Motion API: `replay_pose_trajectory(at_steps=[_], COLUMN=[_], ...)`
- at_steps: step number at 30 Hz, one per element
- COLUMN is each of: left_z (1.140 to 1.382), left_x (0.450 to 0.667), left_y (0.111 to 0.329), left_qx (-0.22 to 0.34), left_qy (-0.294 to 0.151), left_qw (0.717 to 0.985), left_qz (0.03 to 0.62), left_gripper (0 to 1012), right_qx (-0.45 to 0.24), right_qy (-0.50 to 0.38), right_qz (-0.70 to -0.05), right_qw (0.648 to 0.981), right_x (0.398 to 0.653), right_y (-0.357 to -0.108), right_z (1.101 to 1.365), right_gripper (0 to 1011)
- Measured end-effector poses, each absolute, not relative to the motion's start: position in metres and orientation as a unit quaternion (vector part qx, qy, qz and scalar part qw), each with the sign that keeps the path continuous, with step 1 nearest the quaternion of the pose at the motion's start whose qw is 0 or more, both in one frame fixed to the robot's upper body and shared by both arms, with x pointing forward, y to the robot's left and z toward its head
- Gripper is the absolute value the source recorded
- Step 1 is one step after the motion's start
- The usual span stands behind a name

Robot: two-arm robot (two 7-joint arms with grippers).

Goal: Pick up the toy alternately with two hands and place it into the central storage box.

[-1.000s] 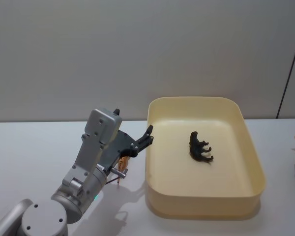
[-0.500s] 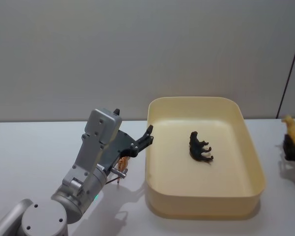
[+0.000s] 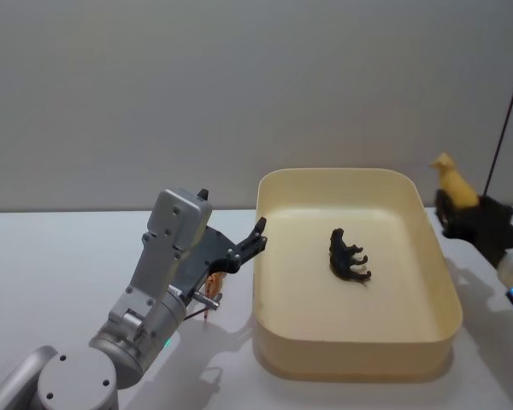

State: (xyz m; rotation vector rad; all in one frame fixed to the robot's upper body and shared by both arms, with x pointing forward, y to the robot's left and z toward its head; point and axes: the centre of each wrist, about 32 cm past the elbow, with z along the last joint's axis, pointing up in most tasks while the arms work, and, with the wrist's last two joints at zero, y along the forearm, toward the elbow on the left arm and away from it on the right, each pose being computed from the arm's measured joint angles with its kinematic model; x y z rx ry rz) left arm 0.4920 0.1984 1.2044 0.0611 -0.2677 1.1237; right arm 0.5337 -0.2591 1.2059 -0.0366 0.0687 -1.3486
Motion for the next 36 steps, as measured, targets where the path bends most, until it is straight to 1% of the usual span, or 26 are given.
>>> replay_pose_trajectory(at_steps=[8,10,12,14,15,16,18,19,22,23,26,27,28,30,36], left_z=[1.204,1.204,1.204,1.204,1.204,1.204,1.204,1.204,1.204,1.204,1.204,1.204,1.204,1.204,1.204], left_x=[0.492,0.492,0.492,0.492,0.492,0.492,0.492,0.492,0.492,0.492,0.492,0.492,0.492,0.492,0.492], left_y=[0.198,0.198,0.198,0.198,0.198,0.198,0.198,0.198,0.198,0.198,0.198,0.198,0.198,0.198,0.198], left_qx=[0.029,0.029,0.029,0.029,0.029,0.029,0.029,0.029,0.029,0.029,0.029,0.029,0.029,0.029,0.029], left_qy=[-0.126,-0.126,-0.126,-0.126,-0.126,-0.126,-0.126,-0.126,-0.126,-0.126,-0.126,-0.126,-0.126,-0.126,-0.126], left_qw=[0.837,0.837,0.837,0.837,0.837,0.837,0.837,0.837,0.837,0.837,0.837,0.837,0.837,0.837,0.837], left_qz=[0.531,0.531,0.531,0.531,0.531,0.531,0.531,0.531,0.531,0.531,0.531,0.531,0.531,0.531,0.531], left_gripper=[1001,1001,1001,1001,1001,1001,1001,1001,1002,1001,1001,1001,1001,1001,1001], right_qx=[-0.023,-0.026,-0.029,-0.03,-0.031,-0.031,-0.033,-0.034,-0.035,-0.035,-0.036,-0.035,-0.034,-0.033,-0.026], right_qy=[0.039,0.04,0.041,0.042,0.042,0.042,0.043,0.043,0.044,0.044,0.044,0.044,0.043,0.044,0.047], right_qz=[-0.589,-0.581,-0.576,-0.571,-0.569,-0.568,-0.564,-0.563,-0.559,-0.559,-0.558,-0.558,-0.559,-0.562,-0.581], right_qw=[0.807,0.812,0.816,0.82,0.821,0.821,0.824,0.825,0.827,0.828,0.828,0.828,0.827,0.825,0.812], right_x=[0.541,0.543,0.545,0.546,0.546,0.547,0.548,0.548,0.549,0.549,0.549,0.549,0.549,0.548,0.544], right_y=[-0.237,-0.231,-0.228,-0.224,-0.223,-0.222,-0.219,-0.218,-0.216,-0.216,-0.215,-0.215,-0.216,-0.218,-0.232], right_z=[1.222,1.226,1.228,1.231,1.232,1.232,1.234,1.235,1.236,1.236,1.237,1.237,1.238,1.238,1.237], right_gripper=[352,414,454,554,554,576,652,693,752,802,895,904,957,987,1001])
